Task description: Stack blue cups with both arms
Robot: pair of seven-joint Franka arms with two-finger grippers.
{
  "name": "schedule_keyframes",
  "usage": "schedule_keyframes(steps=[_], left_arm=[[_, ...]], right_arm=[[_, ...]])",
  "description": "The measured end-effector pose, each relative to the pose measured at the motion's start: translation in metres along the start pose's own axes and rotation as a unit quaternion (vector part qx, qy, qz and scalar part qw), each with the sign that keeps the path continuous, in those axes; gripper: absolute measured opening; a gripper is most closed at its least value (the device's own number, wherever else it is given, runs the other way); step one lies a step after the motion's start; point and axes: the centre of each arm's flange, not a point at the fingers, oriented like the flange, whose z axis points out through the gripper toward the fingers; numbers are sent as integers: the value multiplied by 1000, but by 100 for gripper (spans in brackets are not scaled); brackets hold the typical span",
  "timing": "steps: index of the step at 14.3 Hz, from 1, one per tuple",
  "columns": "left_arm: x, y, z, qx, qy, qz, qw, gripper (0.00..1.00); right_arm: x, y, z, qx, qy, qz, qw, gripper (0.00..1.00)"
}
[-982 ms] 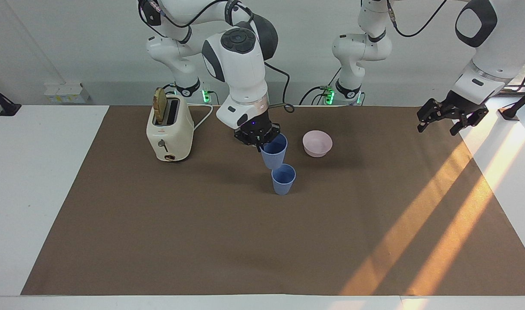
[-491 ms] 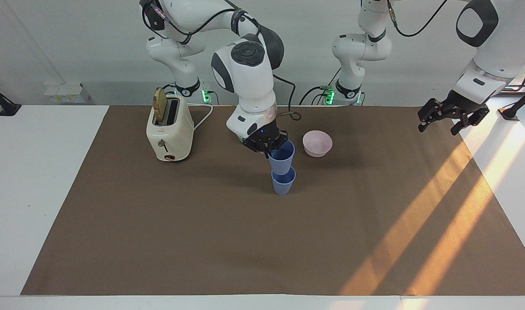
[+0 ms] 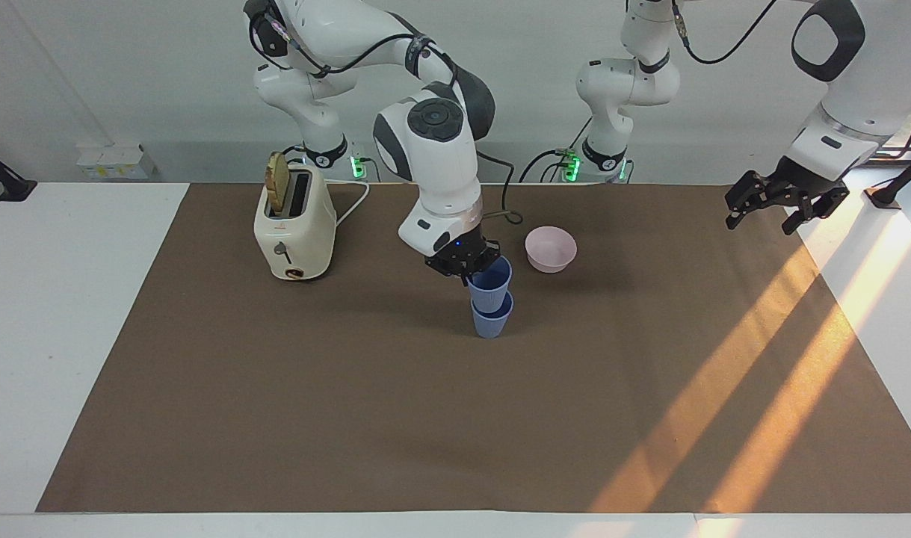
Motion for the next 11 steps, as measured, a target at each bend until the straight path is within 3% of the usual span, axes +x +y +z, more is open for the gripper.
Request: schedule_keyframes(steps=[7, 8, 11], left_arm=[[0, 0, 0, 0, 0, 0, 1000, 100], [0, 0, 0, 0, 0, 0, 1000, 100], [0, 0, 0, 0, 0, 0, 1000, 100]], right_arm=[[-3, -8, 15, -1, 0, -5, 1000, 6], [-4, -9, 15, -2, 0, -3, 1000, 12], [-3, -7, 15, -22, 13, -13, 1000, 44]])
